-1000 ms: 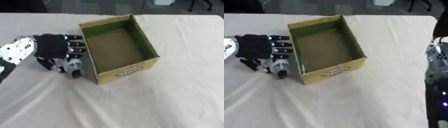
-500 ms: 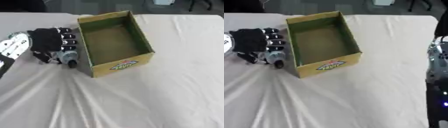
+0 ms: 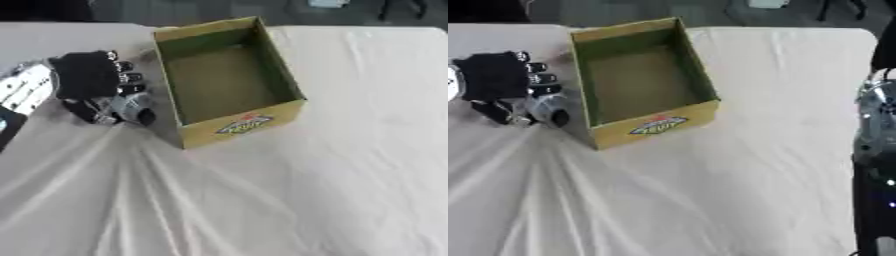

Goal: Pick up objects on the table and place them in the box.

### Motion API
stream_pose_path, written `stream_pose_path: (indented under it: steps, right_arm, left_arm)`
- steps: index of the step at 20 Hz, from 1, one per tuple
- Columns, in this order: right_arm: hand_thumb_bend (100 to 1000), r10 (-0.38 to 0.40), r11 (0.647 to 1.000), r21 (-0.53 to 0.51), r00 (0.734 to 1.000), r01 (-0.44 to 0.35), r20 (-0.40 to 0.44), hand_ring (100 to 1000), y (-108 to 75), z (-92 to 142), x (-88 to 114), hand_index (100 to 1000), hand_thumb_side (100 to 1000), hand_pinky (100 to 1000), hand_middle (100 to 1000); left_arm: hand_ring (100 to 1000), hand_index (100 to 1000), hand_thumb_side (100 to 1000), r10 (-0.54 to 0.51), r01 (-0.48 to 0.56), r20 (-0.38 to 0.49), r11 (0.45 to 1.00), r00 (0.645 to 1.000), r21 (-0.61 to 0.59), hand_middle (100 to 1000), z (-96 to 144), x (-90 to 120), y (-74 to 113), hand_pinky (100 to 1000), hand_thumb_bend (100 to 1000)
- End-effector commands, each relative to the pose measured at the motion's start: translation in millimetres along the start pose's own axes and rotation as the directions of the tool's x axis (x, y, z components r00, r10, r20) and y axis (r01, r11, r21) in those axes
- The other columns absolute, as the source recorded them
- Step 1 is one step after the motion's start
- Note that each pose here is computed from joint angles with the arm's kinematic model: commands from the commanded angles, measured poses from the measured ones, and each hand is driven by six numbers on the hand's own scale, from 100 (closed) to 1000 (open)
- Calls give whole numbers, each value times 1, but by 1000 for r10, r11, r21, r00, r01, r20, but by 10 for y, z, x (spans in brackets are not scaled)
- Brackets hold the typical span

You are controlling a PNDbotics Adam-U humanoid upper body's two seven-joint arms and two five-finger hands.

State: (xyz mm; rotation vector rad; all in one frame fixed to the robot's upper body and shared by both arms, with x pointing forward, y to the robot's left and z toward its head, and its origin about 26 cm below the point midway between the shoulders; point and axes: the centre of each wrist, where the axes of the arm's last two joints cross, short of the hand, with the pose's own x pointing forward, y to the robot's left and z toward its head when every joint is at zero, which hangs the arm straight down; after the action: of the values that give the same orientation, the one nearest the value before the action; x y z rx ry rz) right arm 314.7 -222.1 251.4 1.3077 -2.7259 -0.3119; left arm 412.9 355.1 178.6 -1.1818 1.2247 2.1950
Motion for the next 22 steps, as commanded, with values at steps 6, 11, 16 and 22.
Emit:
stream_pose_path:
  steps: [6,11,16,22]
  right_arm:
    - [100,32,999,36,999,-32,-4,443,-12,-49,76,694,866,320,478]
    - [100,42,998,38,999,-42,-11,443,-24,-40,93,694,866,320,478]
    - [100,51,998,40,999,-50,-16,443,-34,-32,106,693,866,320,478]
    - [100,55,998,40,998,-54,-20,442,-39,-26,112,693,866,320,478]
  left_arm:
    - [100,322,718,109,-149,214,972,971,182,100,161,-115,214,100,100]
    - [100,317,718,92,-126,179,974,979,189,100,243,-271,427,100,100]
    - [100,303,721,63,-89,121,971,991,223,100,322,-437,660,100,100]
    - [100,291,721,26,-35,34,951,999,308,100,368,-577,957,100,100]
